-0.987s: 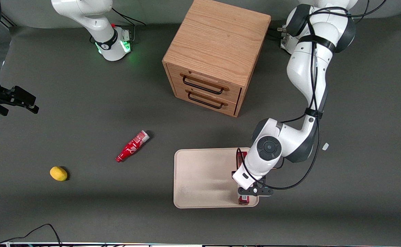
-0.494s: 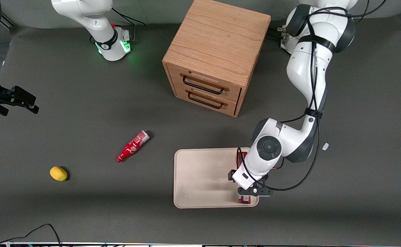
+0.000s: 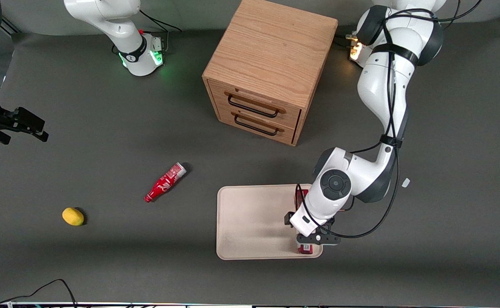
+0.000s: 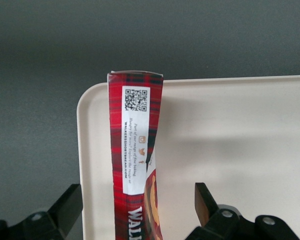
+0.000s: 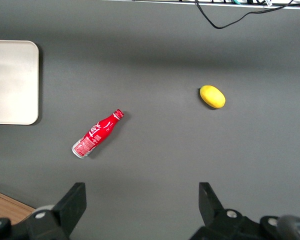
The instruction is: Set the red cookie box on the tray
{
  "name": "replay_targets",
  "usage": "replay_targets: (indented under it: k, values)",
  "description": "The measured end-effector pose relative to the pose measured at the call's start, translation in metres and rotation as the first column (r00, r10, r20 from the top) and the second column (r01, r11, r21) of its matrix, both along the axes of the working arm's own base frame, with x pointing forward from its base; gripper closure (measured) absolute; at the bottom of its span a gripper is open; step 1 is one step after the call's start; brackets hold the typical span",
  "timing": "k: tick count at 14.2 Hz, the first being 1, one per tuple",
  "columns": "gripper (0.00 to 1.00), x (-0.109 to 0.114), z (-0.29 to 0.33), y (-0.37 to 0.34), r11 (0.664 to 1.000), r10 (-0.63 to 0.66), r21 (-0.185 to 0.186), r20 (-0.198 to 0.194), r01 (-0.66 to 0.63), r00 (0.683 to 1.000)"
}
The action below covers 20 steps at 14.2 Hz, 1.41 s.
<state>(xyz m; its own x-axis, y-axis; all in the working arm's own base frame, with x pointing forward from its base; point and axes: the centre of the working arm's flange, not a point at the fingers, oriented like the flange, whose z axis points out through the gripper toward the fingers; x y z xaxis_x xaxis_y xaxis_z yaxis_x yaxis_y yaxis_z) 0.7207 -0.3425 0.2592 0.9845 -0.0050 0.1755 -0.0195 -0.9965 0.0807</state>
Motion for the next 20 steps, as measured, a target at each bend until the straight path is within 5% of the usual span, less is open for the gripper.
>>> replay_targets:
  k: [4, 10, 20]
  values:
    - [0.00, 0.001, 0.033, 0.017, 0.998, 0.025, 0.052, -0.081, -0.021, 0.996]
    - [0.00, -0.014, 0.205, 0.101, 0.997, 0.010, 0.083, -0.144, 0.002, 0.989]
    - [0.00, -0.126, 0.323, 0.309, 0.990, 0.045, 0.137, -0.203, -0.017, 0.978]
